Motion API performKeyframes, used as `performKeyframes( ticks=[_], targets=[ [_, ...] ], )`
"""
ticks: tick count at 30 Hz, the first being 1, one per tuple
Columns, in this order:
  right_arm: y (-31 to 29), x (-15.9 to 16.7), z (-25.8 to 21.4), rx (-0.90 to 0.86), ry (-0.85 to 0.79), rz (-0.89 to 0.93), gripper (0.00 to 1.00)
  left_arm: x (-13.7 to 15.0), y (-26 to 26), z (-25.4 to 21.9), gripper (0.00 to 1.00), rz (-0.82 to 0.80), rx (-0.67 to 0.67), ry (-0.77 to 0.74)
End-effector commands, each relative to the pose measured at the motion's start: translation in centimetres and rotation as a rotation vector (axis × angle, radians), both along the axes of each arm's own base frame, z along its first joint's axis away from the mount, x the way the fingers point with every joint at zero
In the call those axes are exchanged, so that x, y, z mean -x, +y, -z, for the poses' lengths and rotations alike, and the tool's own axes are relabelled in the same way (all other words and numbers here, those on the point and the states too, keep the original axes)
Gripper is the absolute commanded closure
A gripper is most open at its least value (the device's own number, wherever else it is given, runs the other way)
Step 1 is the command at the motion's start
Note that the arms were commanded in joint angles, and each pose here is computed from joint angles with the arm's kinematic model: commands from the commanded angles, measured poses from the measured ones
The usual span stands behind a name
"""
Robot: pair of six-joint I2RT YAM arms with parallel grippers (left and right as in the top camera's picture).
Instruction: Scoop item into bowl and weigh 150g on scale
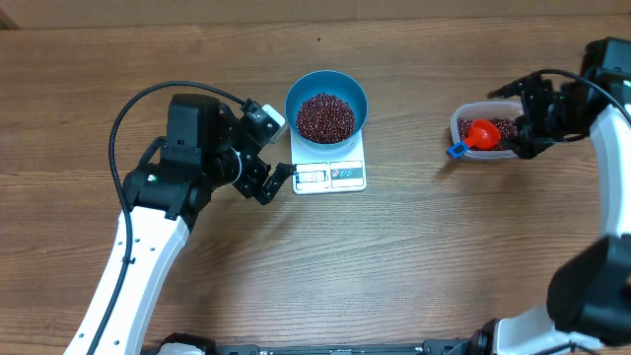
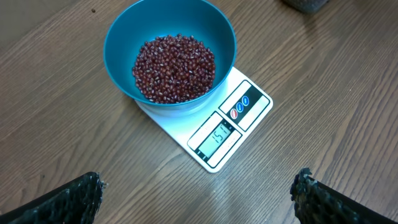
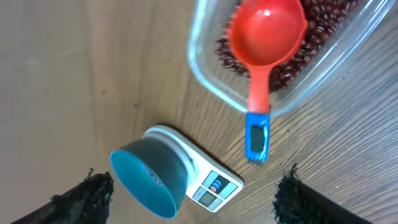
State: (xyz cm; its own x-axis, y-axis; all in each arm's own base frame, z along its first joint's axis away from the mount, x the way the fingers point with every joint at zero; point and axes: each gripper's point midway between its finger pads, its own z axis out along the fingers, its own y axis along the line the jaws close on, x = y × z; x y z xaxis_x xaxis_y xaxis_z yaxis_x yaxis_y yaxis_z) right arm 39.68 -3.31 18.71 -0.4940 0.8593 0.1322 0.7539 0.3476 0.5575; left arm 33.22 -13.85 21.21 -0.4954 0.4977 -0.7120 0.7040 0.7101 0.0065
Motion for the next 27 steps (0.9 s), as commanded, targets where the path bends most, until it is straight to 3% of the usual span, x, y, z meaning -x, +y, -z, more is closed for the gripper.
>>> performKeyframes(
  ticks=[1, 7, 27],
  targets=[
    [-0.5, 0.8, -5.3, 0.078, -0.143, 0.01, 0.12, -0.2, 0.3, -0.1, 0.0, -0.013, 0.006, 0.002],
    [-0.2, 2.5, -9.6, 0.144, -0.266, -0.005, 0.0, -0.2, 0.3, -0.1, 0.0, -0.013, 0.006, 0.002],
    [-1.1, 2.6, -10.7, 0.27, -0.335, -0.051, 0.0, -0.2, 0.3, -0.1, 0.0, -0.013, 0.006, 0.002]
  ],
)
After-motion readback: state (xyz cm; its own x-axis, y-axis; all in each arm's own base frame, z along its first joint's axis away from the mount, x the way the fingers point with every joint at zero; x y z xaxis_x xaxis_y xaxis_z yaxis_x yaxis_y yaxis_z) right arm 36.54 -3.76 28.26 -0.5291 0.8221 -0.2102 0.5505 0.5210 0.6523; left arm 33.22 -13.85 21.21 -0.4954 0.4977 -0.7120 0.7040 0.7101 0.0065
